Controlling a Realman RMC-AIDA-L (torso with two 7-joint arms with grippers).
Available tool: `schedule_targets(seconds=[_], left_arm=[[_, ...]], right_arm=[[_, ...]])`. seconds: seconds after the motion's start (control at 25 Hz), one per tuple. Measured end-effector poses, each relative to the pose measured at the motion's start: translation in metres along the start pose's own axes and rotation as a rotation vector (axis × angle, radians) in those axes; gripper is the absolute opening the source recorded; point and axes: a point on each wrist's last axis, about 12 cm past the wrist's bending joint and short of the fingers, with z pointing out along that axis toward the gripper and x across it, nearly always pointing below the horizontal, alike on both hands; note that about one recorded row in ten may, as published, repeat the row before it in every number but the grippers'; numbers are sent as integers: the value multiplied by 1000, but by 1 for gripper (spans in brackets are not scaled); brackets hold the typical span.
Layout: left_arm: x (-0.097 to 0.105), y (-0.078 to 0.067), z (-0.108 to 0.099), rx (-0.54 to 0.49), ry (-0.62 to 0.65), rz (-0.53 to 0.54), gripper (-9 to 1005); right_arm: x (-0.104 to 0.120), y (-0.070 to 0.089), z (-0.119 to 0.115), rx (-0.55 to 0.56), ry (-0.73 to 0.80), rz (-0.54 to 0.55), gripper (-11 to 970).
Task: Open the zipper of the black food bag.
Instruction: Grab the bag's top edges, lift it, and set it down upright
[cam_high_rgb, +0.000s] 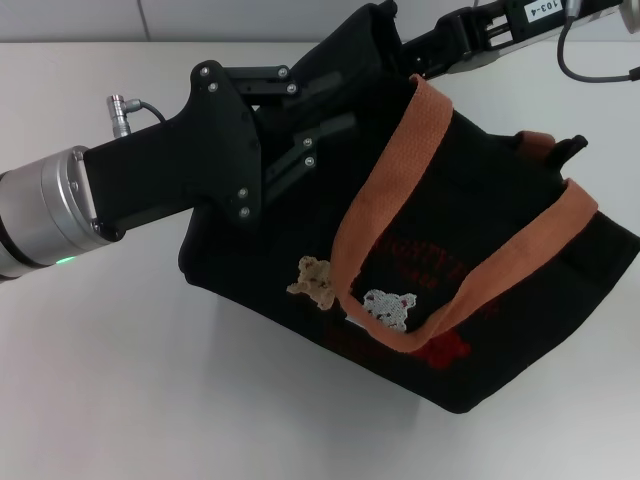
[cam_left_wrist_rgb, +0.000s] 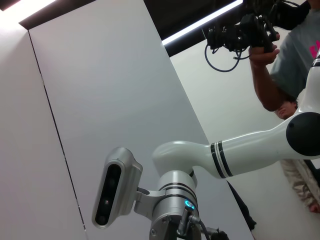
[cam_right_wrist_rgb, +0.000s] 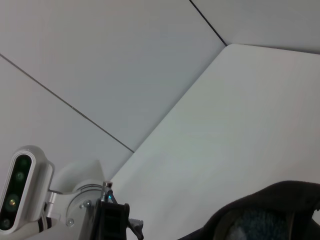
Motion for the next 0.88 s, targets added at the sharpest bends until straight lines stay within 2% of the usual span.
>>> schedule_targets(seconds=[0.48, 0.88], left_arm=[[0, 2, 3, 8, -3, 4, 207], [0, 2, 4, 12, -5, 4, 207]], right_arm=[[-14, 5, 8, 84, 94, -16, 367], [-16, 8, 15, 106, 132, -37, 318]])
